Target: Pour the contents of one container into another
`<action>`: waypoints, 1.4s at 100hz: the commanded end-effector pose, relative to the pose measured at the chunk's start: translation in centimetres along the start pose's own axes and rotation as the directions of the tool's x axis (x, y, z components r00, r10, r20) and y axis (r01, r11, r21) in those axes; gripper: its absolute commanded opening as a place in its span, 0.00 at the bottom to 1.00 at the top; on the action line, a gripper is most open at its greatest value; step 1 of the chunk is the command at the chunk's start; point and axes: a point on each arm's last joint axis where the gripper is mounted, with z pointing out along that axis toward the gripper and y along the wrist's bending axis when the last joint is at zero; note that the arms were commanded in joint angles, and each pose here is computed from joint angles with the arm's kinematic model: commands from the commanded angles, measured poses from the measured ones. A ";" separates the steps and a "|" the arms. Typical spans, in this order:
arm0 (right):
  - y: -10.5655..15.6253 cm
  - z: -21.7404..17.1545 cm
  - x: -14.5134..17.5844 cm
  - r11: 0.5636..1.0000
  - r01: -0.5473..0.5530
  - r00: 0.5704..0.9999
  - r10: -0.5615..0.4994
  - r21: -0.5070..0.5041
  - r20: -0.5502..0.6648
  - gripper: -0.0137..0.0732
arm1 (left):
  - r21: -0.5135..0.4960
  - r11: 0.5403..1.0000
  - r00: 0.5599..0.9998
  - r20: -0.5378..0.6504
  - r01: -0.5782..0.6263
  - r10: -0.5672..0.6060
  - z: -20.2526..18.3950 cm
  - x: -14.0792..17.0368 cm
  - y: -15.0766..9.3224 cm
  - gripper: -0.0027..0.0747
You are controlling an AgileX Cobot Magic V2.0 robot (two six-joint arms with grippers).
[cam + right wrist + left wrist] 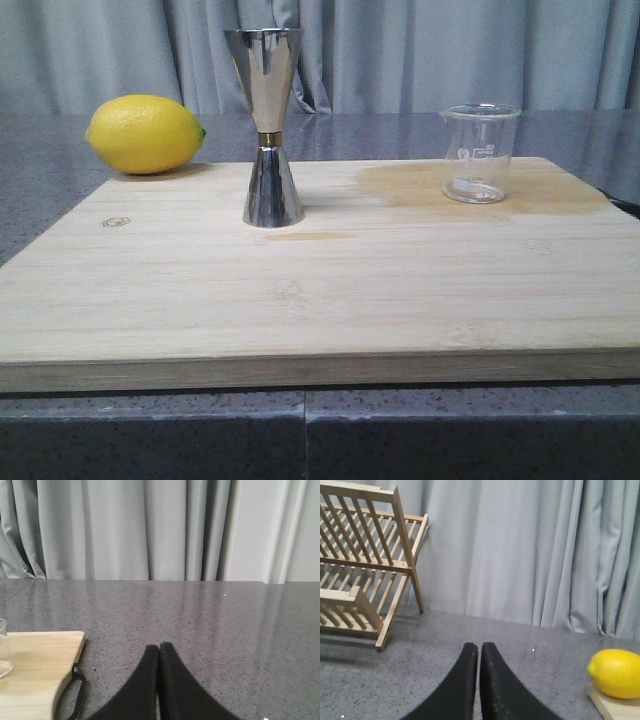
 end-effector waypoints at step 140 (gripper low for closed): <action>0.1 -0.4 -1.5 1.000 0.018 0.995 -0.016 -0.019 0.100 0.07 | 0.044 0.985 0.986 -0.027 -0.166 0.167 -0.2 1.1 0.0 0.01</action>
